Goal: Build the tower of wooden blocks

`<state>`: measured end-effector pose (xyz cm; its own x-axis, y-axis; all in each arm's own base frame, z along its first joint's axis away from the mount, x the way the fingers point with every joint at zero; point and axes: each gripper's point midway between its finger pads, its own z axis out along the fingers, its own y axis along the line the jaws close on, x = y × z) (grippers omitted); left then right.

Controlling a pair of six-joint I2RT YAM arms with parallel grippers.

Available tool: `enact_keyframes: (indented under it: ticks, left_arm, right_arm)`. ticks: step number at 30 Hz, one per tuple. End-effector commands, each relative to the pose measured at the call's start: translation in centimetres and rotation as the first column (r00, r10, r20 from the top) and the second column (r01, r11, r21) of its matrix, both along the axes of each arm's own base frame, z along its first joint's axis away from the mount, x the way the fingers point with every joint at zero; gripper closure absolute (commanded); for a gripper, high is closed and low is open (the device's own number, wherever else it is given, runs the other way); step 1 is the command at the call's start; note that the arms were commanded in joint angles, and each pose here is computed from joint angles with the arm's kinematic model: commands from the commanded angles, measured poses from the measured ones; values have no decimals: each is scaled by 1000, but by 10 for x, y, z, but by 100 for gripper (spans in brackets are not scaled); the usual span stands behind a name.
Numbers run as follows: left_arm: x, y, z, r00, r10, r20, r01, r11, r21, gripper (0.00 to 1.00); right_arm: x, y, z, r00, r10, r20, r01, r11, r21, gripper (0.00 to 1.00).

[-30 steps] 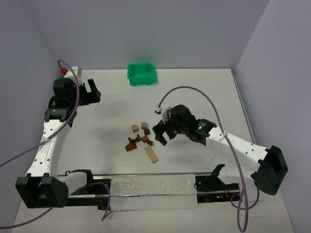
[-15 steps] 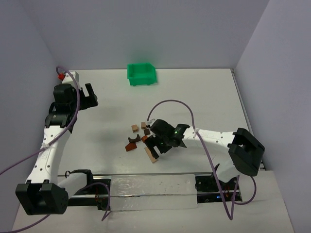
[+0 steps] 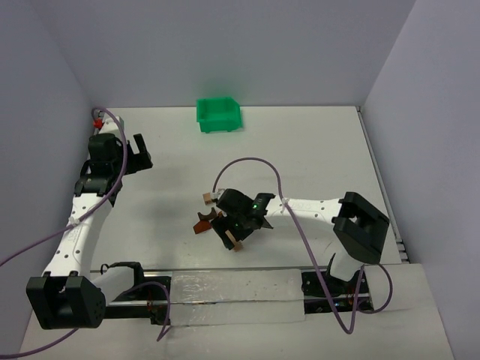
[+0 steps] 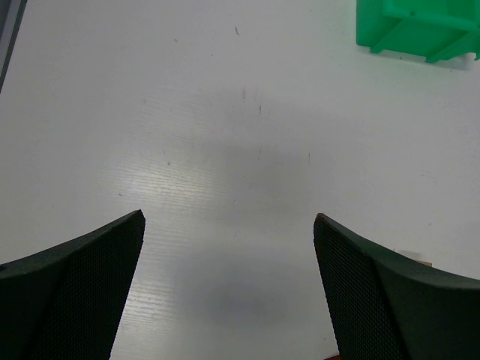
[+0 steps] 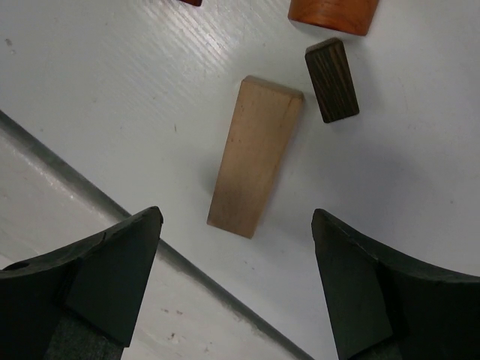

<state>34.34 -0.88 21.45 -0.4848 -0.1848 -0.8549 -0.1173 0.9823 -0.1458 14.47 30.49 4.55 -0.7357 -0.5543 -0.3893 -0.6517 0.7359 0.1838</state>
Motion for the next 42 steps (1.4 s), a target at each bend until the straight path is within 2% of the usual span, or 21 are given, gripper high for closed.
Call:
enact_keyframes:
  ticks: [1, 10, 15, 16, 18, 21, 22, 24, 27, 29, 31, 34, 37, 42]
  left_arm:
    - [9, 0, 27, 996, 5, 89, -4, 1000, -11, 1]
    - [8, -3, 25, 996, -3, 85, 5, 1000, -25, 1]
    - [11, -4, 28, 996, -6, 93, 8, 1000, -28, 1]
    - [11, -4, 29, 995, -6, 96, 9, 1000, -28, 1]
    - [12, -4, 28, 996, -8, 94, 10, 1000, -28, 1]
    - [13, -4, 28, 996, -6, 94, 9, 1000, -27, 1]
    - [13, -4, 28, 996, -6, 94, 9, 1000, -27, 1]
    - [13, -4, 28, 996, -6, 93, 8, 1000, -25, 1]
    - [10, -6, 31, 994, -30, 103, 32, 999, -19, 1]
    - [9, -8, 32, 993, -46, 106, 48, 999, -19, 1]
    - [9, -13, 33, 992, -71, 103, 74, 997, -22, 1]
    - [10, -18, 35, 989, -102, 107, 106, 994, -28, 1]
    - [12, -21, 38, 985, -125, 116, 129, 991, -30, 1]
    - [18, -25, 53, 979, -154, 132, 158, 987, -20, 1]
  right_arm:
    - [14, 14, 0, 999, -28, 37, 29, 999, -14, 13]
    - [22, 12, -25, 998, -48, 47, 52, 995, -79, 23]
    - [24, 10, -33, 997, -40, 64, 46, 995, -91, 34]
    - [24, 11, -33, 997, -38, 65, 44, 995, -93, 38]
    - [23, 12, -33, 997, -24, 74, 32, 994, -101, 52]
    - [17, 18, -29, 998, 10, 67, -4, 996, -92, 81]
    - [15, 19, -26, 998, 17, 64, -11, 996, -88, 83]
    - [3, 24, -5, 997, 71, 19, -70, 996, -47, 100]
    - [14, 33, 54, 988, 105, 111, -114, 991, 76, 100]
    - [38, 29, 100, 977, 50, 208, -84, 984, 160, 100]
    - [61, 15, 124, 970, -25, 241, -21, 983, 185, 100]
    - [110, -15, 124, 950, -177, 258, 138, 977, 161, 100]
    - [139, -38, 105, 928, -252, 275, 230, 967, 109, 100]
    - [167, -32, 73, 937, -267, 227, 259, 964, 67, 100]
